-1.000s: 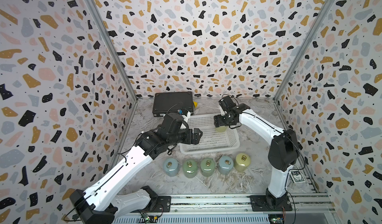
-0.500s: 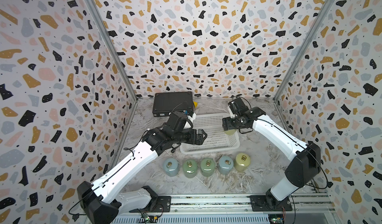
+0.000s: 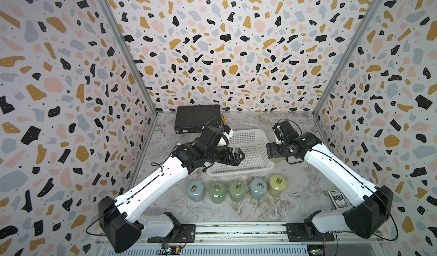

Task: Take the tea canister out of the basket
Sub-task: Place the tea canister at the center of the board.

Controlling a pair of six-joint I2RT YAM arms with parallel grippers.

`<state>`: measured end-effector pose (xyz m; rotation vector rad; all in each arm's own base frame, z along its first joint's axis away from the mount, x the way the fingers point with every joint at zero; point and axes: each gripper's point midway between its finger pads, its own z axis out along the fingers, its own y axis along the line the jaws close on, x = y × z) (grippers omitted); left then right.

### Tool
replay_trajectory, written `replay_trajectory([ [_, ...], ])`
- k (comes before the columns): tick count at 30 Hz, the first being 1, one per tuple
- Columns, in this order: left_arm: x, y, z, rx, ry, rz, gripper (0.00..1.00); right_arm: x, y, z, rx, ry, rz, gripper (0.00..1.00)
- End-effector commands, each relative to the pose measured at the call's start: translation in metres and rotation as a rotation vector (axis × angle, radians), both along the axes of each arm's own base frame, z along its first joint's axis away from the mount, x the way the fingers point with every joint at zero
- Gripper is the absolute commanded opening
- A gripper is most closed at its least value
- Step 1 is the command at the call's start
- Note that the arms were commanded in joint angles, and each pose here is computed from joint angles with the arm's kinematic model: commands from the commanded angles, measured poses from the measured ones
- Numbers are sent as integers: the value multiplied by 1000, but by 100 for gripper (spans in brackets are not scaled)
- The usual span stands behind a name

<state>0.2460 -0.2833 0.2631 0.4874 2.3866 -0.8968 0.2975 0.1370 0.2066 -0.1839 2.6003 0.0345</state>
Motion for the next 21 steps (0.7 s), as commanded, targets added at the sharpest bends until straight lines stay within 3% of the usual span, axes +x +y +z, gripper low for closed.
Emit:
replay_trajectory([
  [1,2,-14,20,-51,-45,-37,100,-9,-22,18,-3,-70,-67,80],
  [21,-5,-30,17,-42,-38,-88,100,-60,-78,-44,1,40,-271,81],
])
